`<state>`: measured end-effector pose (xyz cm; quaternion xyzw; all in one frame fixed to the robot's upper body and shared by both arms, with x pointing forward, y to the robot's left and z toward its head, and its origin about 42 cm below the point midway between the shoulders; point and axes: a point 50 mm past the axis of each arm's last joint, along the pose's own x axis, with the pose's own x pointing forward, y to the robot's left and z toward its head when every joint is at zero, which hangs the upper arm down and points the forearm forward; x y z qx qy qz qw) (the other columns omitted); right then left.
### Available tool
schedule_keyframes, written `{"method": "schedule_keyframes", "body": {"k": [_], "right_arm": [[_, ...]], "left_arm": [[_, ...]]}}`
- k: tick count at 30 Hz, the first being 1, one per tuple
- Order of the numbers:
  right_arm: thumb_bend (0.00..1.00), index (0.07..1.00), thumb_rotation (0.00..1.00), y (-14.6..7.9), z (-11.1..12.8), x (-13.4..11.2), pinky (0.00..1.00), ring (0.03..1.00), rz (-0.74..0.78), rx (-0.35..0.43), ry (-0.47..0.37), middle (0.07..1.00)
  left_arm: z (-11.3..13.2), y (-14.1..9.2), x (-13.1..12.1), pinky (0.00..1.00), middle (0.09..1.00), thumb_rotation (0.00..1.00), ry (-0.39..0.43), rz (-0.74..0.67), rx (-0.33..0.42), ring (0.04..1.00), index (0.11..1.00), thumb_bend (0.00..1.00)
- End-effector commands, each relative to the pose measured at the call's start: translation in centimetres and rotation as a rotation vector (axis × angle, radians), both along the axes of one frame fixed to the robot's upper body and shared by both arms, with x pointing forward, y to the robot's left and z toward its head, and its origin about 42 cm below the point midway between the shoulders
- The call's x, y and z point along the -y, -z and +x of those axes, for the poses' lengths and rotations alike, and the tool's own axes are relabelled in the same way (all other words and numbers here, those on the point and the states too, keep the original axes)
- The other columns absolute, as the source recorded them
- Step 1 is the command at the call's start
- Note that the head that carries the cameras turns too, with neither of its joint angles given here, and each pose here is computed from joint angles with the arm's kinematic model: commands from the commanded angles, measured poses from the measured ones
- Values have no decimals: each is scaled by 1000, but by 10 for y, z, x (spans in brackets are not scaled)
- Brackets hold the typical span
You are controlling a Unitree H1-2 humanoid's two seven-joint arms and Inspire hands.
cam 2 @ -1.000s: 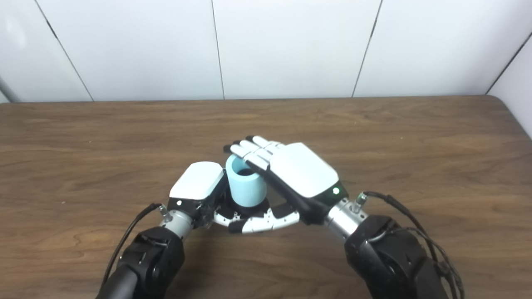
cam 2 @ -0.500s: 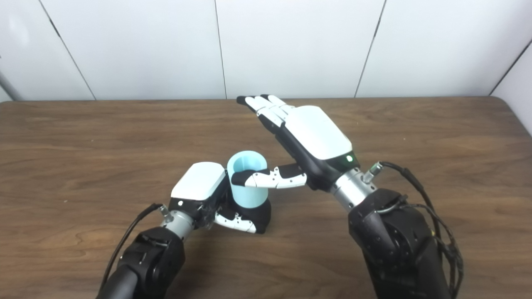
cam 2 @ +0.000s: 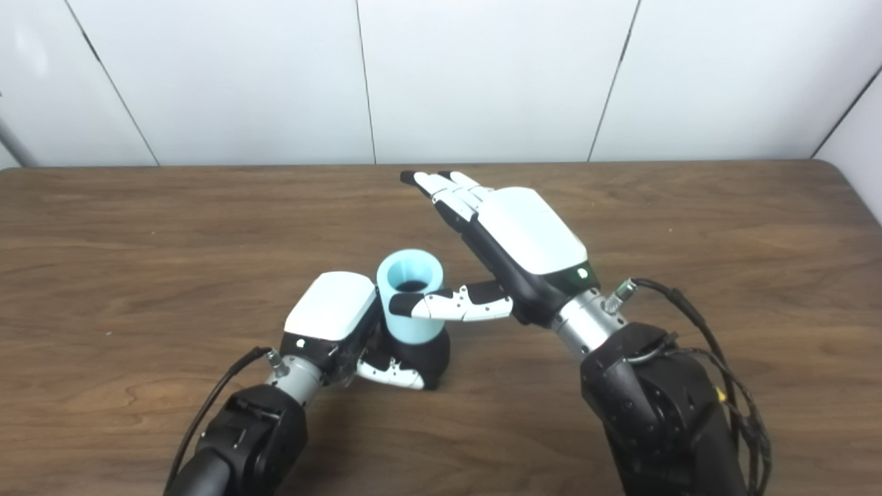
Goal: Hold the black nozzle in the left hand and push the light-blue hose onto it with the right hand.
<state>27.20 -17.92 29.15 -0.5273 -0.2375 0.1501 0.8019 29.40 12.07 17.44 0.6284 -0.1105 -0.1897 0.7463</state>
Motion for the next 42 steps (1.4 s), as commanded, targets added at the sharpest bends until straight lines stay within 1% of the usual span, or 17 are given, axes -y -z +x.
{"method": "schedule_keyframes", "body": {"k": [1,5,12,17,21,24,27,30,31,34,35,36,37,38,39,40,42], "right_arm": [[587,945,870,-10,-2,1,856,938,9,65,-2,915],[599,952,902,-10,-2,1,851,940,12,51,1,918],[611,954,936,-10,-1,4,846,942,17,44,6,922],[615,956,937,-10,-1,4,843,939,13,45,8,914],[610,957,929,-9,0,4,845,939,13,47,8,913],[607,955,923,-10,-1,6,848,938,17,50,13,915],[607,954,927,-9,-1,9,841,935,17,50,21,916],[613,952,928,-9,0,13,839,934,25,41,35,918],[611,948,923,-9,0,14,837,932,34,37,39,916],[597,938,908,-7,0,19,832,924,62,24,50,908],[587,935,913,-6,0,21,823,921,77,18,58,907],[594,928,900,-4,0,23,820,917,105,11,89,903],[610,918,904,0,-1,25,787,898,147,5,127,891],[603,902,898,2,-1,27,685,861,176,1,153,868],[601,896,896,6,-1,28,650,848,235,-19,191,860],[564,889,882,10,-1,30,585,755,287,-36,224,840],[543,886,881,16,-1,34,560,716,361,-62,268,830]], "left_arm": [[5,-4,-8,775,770,279,-18,30,15,770,758,908],[9,-12,-15,762,781,326,-15,-2,54,775,762,891],[16,-33,-31,721,761,333,-36,-17,53,748,755,912],[21,-45,-40,561,668,319,-84,-46,55,631,699,928],[26,-59,-53,500,635,330,-95,-91,70,588,700,919],[33,-80,-68,505,655,332,-118,-158,-10,608,746,920],[39,-108,-86,568,716,348,-133,-215,-103,667,811,973],[42,-125,-106,577,751,323,-126,-317,-134,707,830,999],[42,-127,-114,624,774,310,-119,-389,-140,740,830,979],[43,-128,-130,690,800,270,-114,-595,-119,769,818,893],[43,-125,-135,721,820,305,-117,-672,-86,786,833,828],[42,-118,-141,689,790,247,-127,-760,-24,754,796,850],[41,-109,-146,668,773,225,-142,-839,32,728,771,795],[40,-103,-150,657,762,213,-154,-893,72,715,754,714],[38,-93,-152,654,758,209,-169,-955,101,710,749,686],[37,-84,-155,659,776,245,-191,-1002,114,727,754,617],[35,-68,-158,672,785,274,-228,-1062,120,742,762,586]]}}
